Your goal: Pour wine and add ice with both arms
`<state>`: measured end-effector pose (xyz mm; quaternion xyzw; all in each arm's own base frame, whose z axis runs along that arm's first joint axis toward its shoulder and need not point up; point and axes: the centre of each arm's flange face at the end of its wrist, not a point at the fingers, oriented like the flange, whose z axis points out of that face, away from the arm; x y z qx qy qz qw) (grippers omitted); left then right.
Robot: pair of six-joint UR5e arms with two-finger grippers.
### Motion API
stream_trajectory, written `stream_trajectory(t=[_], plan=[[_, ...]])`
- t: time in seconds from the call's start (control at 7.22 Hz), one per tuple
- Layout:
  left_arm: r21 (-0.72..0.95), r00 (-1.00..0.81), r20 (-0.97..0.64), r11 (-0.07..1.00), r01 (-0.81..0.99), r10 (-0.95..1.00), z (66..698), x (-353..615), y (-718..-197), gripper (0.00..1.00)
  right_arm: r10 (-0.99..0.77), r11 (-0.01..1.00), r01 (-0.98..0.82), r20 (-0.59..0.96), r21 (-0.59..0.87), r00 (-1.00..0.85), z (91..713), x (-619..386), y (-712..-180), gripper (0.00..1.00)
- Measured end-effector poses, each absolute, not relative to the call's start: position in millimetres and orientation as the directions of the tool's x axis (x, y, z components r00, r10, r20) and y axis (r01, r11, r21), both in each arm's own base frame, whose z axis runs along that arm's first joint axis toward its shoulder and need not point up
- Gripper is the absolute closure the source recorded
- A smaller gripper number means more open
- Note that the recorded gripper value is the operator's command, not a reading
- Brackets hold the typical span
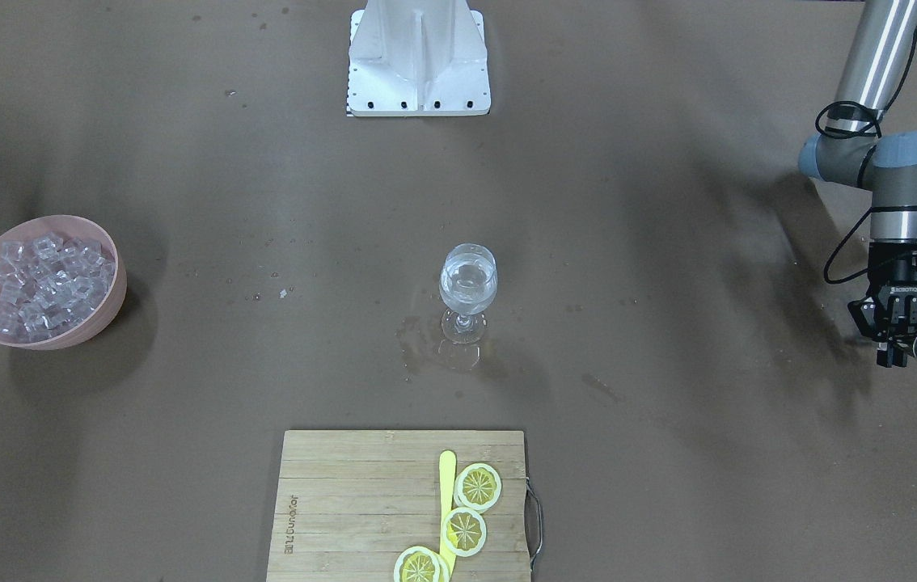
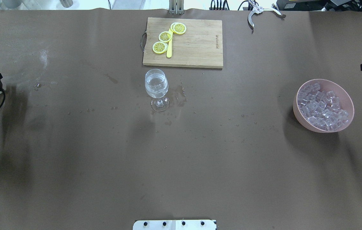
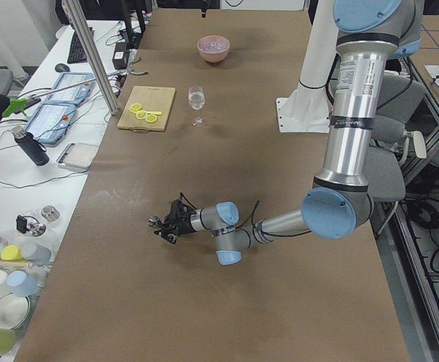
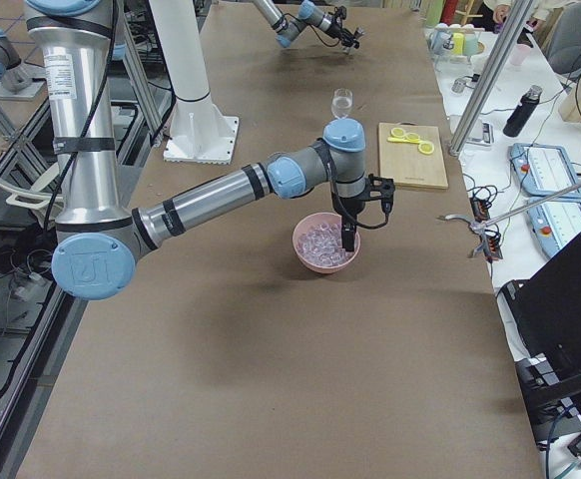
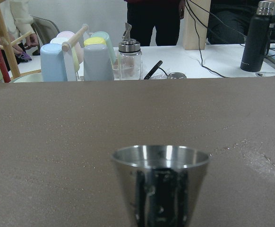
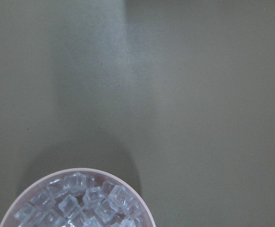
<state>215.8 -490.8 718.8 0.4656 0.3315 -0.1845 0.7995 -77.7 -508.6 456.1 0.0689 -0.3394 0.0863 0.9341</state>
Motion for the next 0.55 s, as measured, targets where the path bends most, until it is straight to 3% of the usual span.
stream_trajectory(t=[0.28, 0.55], plan=[[0.624, 0.718, -0.696, 0.502, 0.6, 0.006, 724.6, 213.1, -488.3, 0.75, 0.112, 0.975, -0.208, 0.648, 0.073, 0.754, 454.3, -77.6, -508.4, 0.0], [0.625, 0.723, -0.691, 0.504, 0.597, 0.0, 728.8, 209.9, -485.1, 0.62, 0.112, 0.975, -0.208, 0.647, 0.074, 0.754, 453.9, -77.6, -508.3, 0.0]])
